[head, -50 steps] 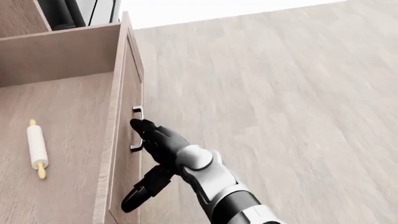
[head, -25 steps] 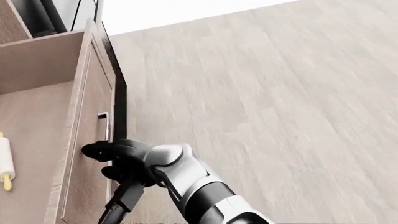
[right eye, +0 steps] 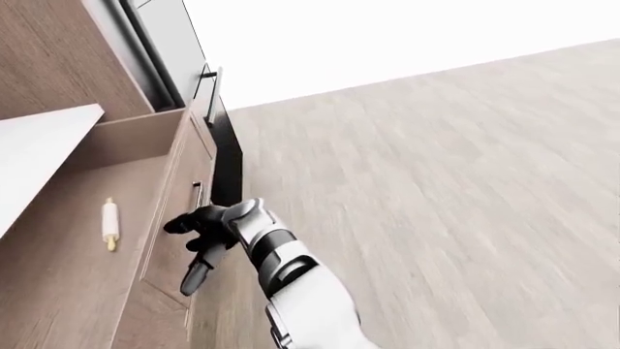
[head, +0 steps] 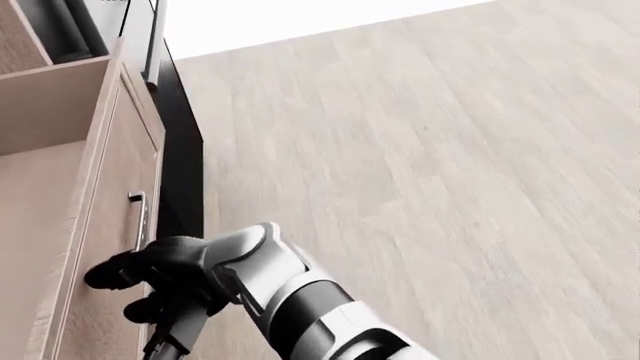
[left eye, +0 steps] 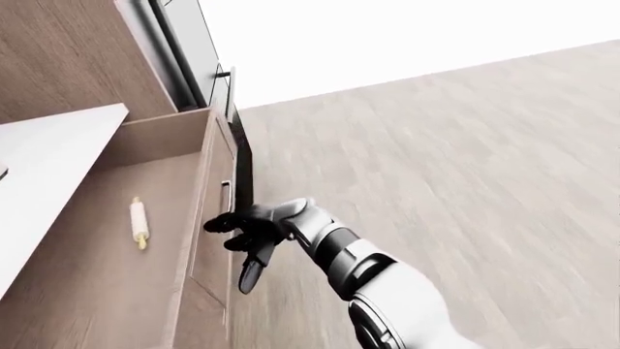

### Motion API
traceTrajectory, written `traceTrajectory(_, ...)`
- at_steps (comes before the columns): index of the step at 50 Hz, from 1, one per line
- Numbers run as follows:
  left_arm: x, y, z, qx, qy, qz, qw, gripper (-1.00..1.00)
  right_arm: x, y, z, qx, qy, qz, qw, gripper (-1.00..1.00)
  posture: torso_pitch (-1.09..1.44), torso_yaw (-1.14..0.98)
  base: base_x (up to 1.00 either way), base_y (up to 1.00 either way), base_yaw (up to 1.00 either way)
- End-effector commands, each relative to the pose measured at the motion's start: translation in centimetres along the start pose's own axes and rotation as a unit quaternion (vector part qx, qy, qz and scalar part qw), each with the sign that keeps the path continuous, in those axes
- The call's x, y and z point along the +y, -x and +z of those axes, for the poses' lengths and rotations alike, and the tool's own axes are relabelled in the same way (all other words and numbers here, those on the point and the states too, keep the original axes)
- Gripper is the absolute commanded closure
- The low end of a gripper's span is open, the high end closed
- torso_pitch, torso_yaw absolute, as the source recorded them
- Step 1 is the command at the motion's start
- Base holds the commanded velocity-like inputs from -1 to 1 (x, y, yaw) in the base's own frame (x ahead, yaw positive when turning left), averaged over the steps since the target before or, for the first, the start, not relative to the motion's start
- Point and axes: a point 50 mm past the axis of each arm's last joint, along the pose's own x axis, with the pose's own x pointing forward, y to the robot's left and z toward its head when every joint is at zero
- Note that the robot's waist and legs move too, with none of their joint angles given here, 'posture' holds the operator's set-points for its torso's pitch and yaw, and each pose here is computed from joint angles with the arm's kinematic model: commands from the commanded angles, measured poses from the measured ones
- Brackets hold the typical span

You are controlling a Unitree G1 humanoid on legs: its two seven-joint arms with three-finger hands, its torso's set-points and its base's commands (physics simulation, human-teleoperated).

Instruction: Close the right drawer.

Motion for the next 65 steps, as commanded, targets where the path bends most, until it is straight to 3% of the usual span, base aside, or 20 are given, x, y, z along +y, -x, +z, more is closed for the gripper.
traceTrajectory(1, -0.1, 0.0, 0.9, -0.026, -0.001, -0.004, 0.9996, -1.00, 2.1, -0.7, 3.1, -0.049, 0.045, 0.075, 0.9950, -1.00, 0.00, 0.00, 0.00, 0.00, 0.00)
traceTrajectory(10, 0.2, 0.0, 0.9, -0.024, -0.002, -0.001, 0.9997, -1.00, 2.7, -0.8, 3.2, -0.056, 0.041, 0.108, 0.9917, -1.00, 0.00, 0.00, 0.00, 0.00, 0.00)
traceTrajectory(16, 0.3, 0.0, 0.9, -0.024, -0.001, 0.000, 0.9997, -1.00, 2.4, -0.4, 3.0, -0.070, 0.015, 0.122, 0.9900, -1.00, 0.00, 0.00, 0.00, 0.00, 0.00)
traceTrajectory(25, 0.3, 0.0, 0.8, -0.023, -0.002, -0.001, 0.9997, -1.00, 2.9, -0.7, 3.2, -0.111, -0.012, 0.148, 0.9827, -1.00, 0.00, 0.00, 0.00, 0.00, 0.00)
traceTrajectory(30, 0.2, 0.2, 0.6, -0.021, -0.003, -0.002, 0.9998, -1.00, 1.7, 0.1, 3.5, -0.135, -0.007, 0.108, 0.9849, -1.00, 0.00, 0.00, 0.00, 0.00, 0.00)
traceTrajectory(33, 0.0, 0.3, 0.7, -0.021, -0.002, -0.004, 0.9998, -1.00, 0.0, 1.1, 3.9, -0.157, 0.005, 0.038, 0.9868, -1.00, 0.00, 0.00, 0.00, 0.00, 0.00)
traceTrajectory(35, -0.1, 0.3, 0.7, -0.021, -0.002, -0.006, 0.9998, -1.00, -1.4, 2.2, 4.4, -0.179, 0.016, -0.022, 0.9834, -1.00, 0.00, 0.00, 0.00, 0.00, 0.00)
traceTrajectory(37, -0.4, 0.4, 0.6, -0.021, 0.000, -0.009, 0.9998, -1.00, -2.7, 3.6, 5.4, -0.209, 0.023, -0.074, 0.9748, -1.00, 0.00, 0.00, 0.00, 0.00, 0.00)
traceTrajectory(40, -0.8, 0.5, 0.6, -0.020, 0.000, -0.013, 0.9997, -1.00, -3.7, 5.0, 6.3, -0.225, 0.042, -0.127, 0.9651, -1.00, 0.00, 0.00, 0.00, 0.00, 0.00)
traceTrajectory(45, -1.3, 0.6, 0.5, -0.019, 0.001, -0.020, 0.9996, -1.00, -4.5, 6.7, 6.9, -0.247, 0.049, -0.169, 0.9529, -1.00, 0.00, 0.00, 0.00, 0.00, 0.00)
traceTrajectory(49, -1.5, 0.7, 0.5, -0.019, 0.000, -0.023, 0.9996, -1.00, -4.6, 8.8, 7.7, -0.270, 0.061, -0.220, 0.9354, -1.00, 0.00, 0.00, 0.00, 0.00, 0.00)
traceTrajectory(53, -2.0, 0.9, 0.5, -0.018, 0.002, -0.029, 0.9994, -1.00, -4.3, 12.9, 8.7, -0.308, 0.062, -0.283, 0.9060, -1.00, 0.00, 0.00, 0.00, 0.00, 0.00)
traceTrajectory(54, -2.1, 0.9, 0.5, -0.017, 0.004, -0.030, 0.9994, -1.00, -4.2, 13.3, 8.7, -0.310, 0.063, -0.290, 0.9032, -1.00, 0.00, 0.00, 0.00, 0.00, 0.00)
traceTrajectory(60, -2.7, 1.0, 0.7, -0.017, 0.006, -0.039, 0.9991, -1.00, -3.7, 17.4, 8.8, -0.334, 0.068, -0.369, 0.8645, -1.00, 0.00, 0.00, 0.00, 0.00, 0.00)
traceTrajectory(63, -3.0, 1.2, 0.5, -0.016, 0.008, -0.043, 0.9989, -1.00, -3.1, 19.5, 8.7, -0.341, 0.067, -0.398, 0.8492, -1.00, 0.00, 0.00, 0.00, 0.00, 0.00)
traceTrajectory(65, -3.2, 1.2, 0.5, -0.015, 0.009, -0.045, 0.9988, -1.00, -2.7, 20.2, 8.6, -0.339, 0.070, -0.404, 0.8468, -1.00, 0.00, 0.00, 0.00, 0.00, 0.00)
